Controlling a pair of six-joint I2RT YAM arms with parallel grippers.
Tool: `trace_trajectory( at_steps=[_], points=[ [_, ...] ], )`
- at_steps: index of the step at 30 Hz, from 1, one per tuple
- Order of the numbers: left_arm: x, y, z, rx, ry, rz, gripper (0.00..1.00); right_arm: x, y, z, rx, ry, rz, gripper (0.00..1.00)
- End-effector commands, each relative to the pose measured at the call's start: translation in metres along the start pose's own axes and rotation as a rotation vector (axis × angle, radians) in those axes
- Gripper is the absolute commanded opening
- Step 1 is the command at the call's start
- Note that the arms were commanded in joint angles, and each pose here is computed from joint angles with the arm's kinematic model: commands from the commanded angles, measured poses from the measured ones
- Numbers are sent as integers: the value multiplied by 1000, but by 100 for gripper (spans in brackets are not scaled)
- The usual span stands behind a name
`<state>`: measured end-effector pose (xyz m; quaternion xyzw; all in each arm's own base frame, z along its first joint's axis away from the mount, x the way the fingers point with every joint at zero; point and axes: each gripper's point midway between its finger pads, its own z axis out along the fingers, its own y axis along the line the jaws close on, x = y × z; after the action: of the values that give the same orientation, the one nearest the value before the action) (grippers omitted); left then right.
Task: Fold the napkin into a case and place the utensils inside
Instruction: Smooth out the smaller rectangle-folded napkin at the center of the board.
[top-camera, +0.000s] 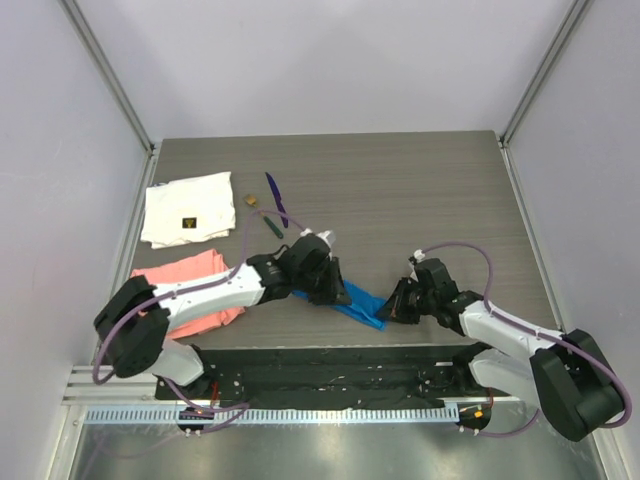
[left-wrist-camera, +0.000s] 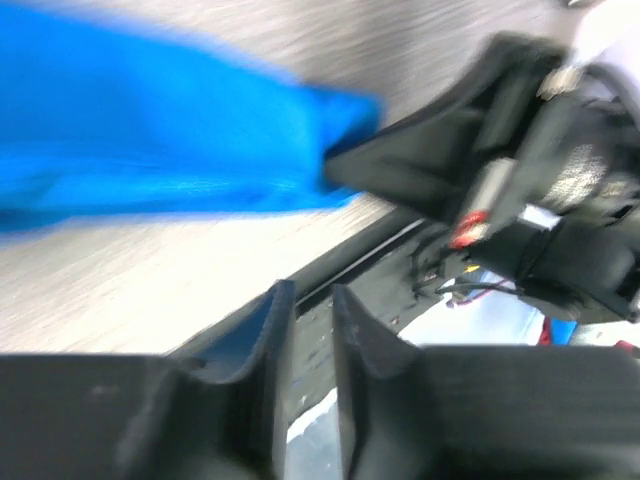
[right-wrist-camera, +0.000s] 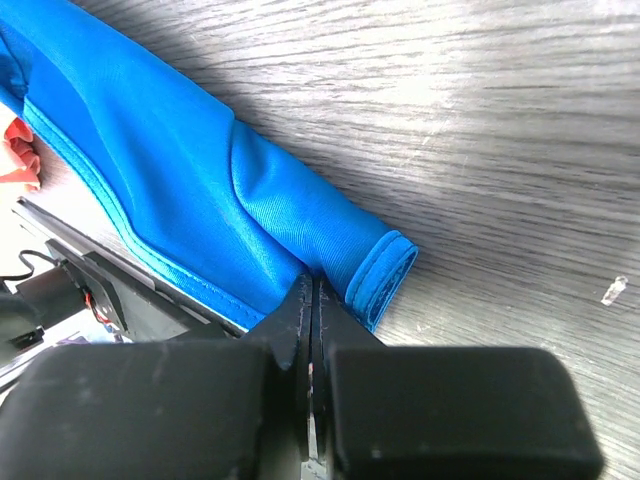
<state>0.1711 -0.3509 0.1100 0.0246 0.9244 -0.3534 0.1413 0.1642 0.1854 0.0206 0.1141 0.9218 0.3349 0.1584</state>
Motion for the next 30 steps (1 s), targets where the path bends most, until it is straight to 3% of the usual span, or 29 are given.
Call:
trace_trajectory(
  at_steps=[1,3,4,11,17,19,23,28,30],
  points=[
    [19,57,-7,-135,-17,-67,13,-4,6,-1,-35,-47,-11,1],
    [21,69,-4,-152,-13,-111,8,-6,7,-3,-40,-61,-12,1],
    [21,73,-2,-167,-6,-122,0,-5,4,-3,-34,-68,-11,1],
    [13,93,21,-233,-31,-122,0,-5,4,-1,-58,-90,-6,1],
    [-23,97,37,-312,-61,-21,0,-2,9,4,-78,-73,-26,1],
    [-43,99,40,-334,-122,8,0,-1,14,6,-90,-69,-38,1],
    [-51,101,41,-348,-115,53,0,3,22,11,-104,-39,-68,1],
    [-33,79,14,-218,-24,152,2,3,29,14,-99,-26,-111,1],
    [-35,54,-1,-111,-30,162,12,1,28,15,-79,-25,-123,1]
  ],
)
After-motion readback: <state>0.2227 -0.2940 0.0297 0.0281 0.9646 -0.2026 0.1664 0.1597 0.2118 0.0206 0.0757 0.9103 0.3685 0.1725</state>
